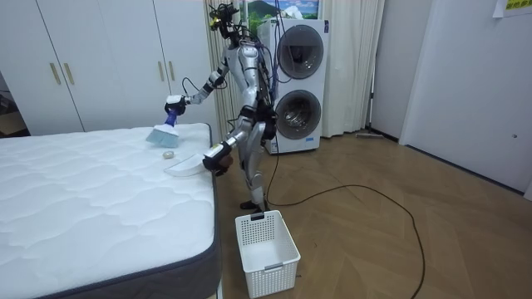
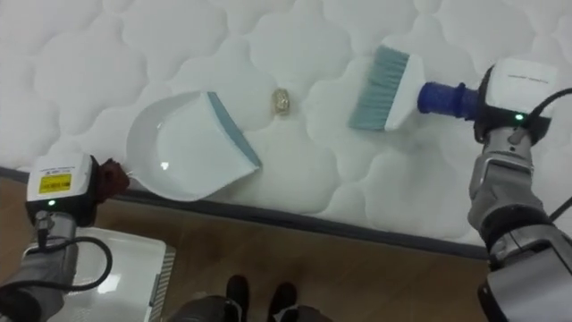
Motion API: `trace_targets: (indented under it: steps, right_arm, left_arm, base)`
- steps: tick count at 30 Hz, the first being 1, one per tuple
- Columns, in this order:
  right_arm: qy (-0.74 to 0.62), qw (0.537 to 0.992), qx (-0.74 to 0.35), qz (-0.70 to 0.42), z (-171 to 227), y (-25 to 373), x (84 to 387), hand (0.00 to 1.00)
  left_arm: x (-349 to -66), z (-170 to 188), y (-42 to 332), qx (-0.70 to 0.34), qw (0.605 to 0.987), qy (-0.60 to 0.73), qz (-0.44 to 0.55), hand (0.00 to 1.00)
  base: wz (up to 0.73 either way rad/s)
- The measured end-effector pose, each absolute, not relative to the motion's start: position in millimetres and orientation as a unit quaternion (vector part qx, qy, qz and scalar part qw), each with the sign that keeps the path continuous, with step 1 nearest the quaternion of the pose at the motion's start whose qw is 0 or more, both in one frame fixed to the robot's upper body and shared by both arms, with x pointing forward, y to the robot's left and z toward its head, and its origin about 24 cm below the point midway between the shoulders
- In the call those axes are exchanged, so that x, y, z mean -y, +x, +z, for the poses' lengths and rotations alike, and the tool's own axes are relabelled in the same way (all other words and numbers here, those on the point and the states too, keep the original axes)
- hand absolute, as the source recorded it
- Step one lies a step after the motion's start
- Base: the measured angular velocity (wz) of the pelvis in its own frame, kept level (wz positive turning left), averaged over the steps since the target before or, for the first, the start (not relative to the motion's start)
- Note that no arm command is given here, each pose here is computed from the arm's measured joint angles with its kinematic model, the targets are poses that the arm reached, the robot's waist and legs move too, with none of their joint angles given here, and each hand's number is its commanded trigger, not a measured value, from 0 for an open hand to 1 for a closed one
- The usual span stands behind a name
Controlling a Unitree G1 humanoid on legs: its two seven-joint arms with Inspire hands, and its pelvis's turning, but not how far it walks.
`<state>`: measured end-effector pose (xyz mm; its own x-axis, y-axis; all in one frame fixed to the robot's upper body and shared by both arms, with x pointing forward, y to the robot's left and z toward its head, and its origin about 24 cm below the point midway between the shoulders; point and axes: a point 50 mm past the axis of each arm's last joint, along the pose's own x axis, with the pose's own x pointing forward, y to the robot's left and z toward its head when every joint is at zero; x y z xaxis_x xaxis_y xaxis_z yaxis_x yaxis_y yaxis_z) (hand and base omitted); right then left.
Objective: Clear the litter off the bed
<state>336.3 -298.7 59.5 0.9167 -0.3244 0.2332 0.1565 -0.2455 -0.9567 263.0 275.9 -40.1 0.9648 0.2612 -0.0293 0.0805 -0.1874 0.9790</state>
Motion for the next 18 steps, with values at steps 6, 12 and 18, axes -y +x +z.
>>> trace_targets:
  steps: [6,12,18]
  right_arm:
    - [-0.825,0.547,-0.015,-0.140,63,344,283,1.00]
    - [-0.862,0.495,0.042,-0.099,70,352,263,1.00]
    - [-0.884,0.453,0.090,-0.070,73,356,244,1.00]
  left_arm:
    - [-284,-36,262,-0.108,0.605,0.785,0.075,1.00]
    - [-287,-33,262,-0.095,0.587,0.801,0.076,1.00]
    - [-288,-33,262,-0.096,0.585,0.801,0.078,1.00]
  base:
    - [-0.03]
    - [0.00]
    - [0.01]
